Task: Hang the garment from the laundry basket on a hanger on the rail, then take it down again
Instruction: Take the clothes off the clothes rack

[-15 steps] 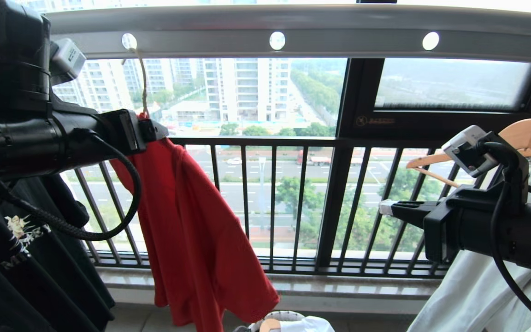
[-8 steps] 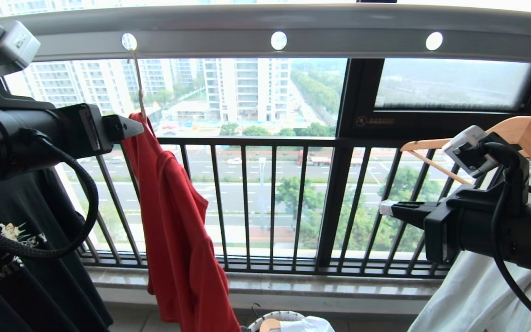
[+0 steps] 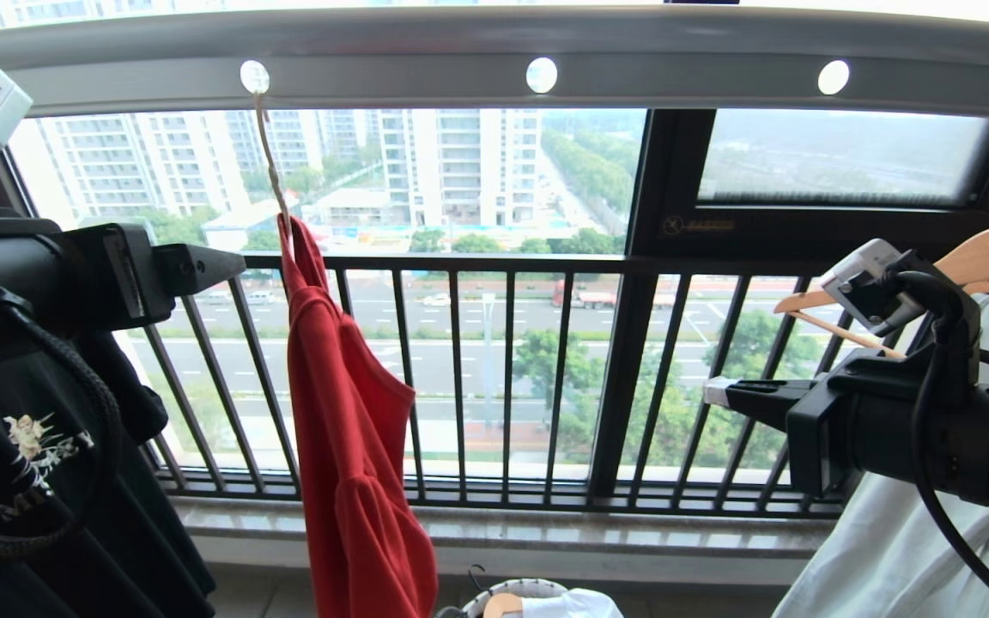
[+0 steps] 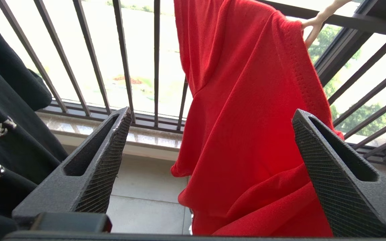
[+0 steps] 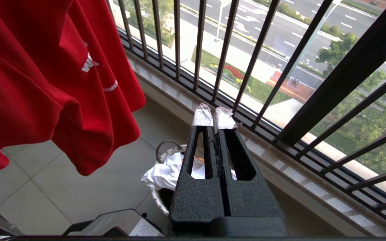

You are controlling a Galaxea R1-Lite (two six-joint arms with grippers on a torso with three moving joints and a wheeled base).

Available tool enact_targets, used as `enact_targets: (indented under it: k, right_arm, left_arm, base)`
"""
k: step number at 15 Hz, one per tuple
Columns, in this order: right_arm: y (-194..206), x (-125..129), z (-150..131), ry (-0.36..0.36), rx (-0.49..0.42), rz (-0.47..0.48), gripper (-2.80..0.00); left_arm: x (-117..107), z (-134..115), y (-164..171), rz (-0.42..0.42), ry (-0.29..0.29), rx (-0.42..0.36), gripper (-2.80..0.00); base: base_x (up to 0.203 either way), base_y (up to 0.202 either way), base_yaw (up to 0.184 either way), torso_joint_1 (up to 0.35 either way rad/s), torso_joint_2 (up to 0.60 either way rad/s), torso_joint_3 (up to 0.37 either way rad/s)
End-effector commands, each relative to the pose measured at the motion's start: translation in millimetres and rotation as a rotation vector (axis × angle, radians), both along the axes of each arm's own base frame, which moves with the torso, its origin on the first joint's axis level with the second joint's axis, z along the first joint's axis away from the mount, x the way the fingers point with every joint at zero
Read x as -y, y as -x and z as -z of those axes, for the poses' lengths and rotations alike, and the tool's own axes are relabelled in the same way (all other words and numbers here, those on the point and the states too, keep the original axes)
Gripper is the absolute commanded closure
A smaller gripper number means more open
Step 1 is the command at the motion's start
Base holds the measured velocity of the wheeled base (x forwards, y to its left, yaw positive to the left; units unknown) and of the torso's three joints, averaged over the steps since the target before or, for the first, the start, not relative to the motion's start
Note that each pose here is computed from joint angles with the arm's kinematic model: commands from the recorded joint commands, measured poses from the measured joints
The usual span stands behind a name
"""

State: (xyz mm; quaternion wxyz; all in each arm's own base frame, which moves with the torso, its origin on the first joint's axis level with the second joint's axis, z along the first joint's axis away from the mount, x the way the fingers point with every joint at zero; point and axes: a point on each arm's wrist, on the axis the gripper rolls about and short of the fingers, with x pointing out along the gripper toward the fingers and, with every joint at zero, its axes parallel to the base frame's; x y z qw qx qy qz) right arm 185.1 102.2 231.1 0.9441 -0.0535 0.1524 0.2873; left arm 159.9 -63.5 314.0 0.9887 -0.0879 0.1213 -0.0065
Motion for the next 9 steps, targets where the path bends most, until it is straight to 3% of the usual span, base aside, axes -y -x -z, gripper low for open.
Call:
enact_targets:
  k: [1,4,6,9]
  right_arm:
    - [-1,-1,0,0.001,-0.001,-0.001,0.00]
    - [-2,-1,2,0.004,-0.008,-0.001,0.00]
    - [-2,-1,2,0.004,-0.008,-0.001,0.00]
    - [-2,-1,2,0.005,-0.009,-0.001,0.00]
  left_arm:
    - [5,4,4,0.034,-0.008,-0.034,-2.80]
    - [13,-9,29,0.157,0.029,-0.026,-2.80]
    - [9,-18,48,0.193,0.087,-0.042,-2.80]
    - [15,2,41,0.195,0.043,-0.124,-2.80]
  base:
    - [0.000,0.000,0.000,0.000,0.00,0.000]
    - [0.000,0.000,0.000,0.000,0.00,0.000]
    - [0.000,0.000,0.000,0.000,0.00,0.000]
    - [0.000,0.000,0.000,0.000,0.00,0.000]
